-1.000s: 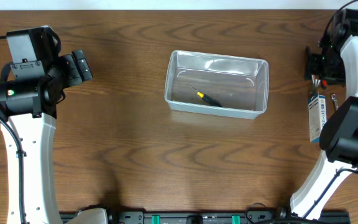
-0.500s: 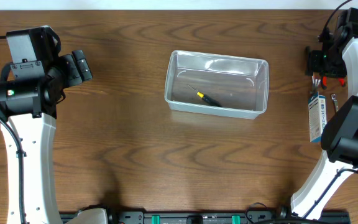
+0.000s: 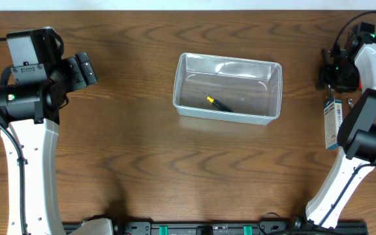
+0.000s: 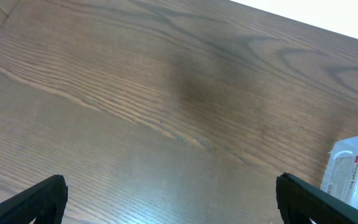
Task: Pack container
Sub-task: 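Lower the right gripper and grasp the orange-labeled screwdriver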
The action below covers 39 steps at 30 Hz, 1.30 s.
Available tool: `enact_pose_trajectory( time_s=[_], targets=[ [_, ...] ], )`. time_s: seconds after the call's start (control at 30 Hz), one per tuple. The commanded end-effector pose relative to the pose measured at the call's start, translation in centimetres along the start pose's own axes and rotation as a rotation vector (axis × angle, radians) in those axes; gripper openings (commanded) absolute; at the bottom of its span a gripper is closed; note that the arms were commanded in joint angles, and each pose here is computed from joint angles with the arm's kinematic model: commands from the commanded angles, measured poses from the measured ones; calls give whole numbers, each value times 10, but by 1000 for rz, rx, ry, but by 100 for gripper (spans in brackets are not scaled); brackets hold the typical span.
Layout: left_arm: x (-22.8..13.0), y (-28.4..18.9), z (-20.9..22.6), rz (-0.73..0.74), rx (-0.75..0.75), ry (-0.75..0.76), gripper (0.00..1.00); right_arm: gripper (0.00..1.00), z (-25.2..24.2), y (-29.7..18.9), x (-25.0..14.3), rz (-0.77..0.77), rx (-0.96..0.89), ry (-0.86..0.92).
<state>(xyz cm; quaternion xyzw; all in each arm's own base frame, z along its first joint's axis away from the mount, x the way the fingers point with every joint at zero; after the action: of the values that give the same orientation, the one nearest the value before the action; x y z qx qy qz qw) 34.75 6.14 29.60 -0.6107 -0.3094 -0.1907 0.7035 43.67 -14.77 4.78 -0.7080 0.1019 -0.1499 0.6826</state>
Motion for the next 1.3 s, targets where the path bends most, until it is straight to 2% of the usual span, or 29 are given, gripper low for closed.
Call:
enact_pose_trajectory(
  time_s=[0.0,0.47,0.53,0.67,0.77,0.87,1.13,1.27],
  targets=[
    [5,-3,3,-12,17,11,98,64,-10,10,-2,22,-2,10],
    [5,-3,3,-12,17,11,98,59,-7,42,-10,91,27,15],
    [5,-3,3,-12,17,11,98,54,-7,42,-9,84,27,16],
    [5,-3,3,-12,17,11,98,35,-7,43,-8,80,27,16],
    [5,-3,3,-12,16,11,98,24,-7,43,-7,76,27,15],
    [5,-3,3,-12,17,11,98,22,-7,43,-7,76,27,15],
    [5,-3,3,-12,17,11,98,1,-7,41,-7,77,28,16],
    [5,-3,3,-12,17,11,98,1,-6,37,-5,65,28,13]
  ],
)
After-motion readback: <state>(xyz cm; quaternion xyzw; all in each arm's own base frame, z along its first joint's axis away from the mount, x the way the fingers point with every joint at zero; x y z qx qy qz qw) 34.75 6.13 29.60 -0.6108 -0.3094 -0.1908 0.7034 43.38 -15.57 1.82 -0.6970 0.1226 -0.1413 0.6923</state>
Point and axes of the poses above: each gripper's point midway between its finger pads, its own y axis out along the fingers, its own z axis along the line the jaws close on, x = y × z, the point moved 2 cm from there along -y, back along the fingers, and after that the axes turned 9 degrees about y, right-handed, at the moved point
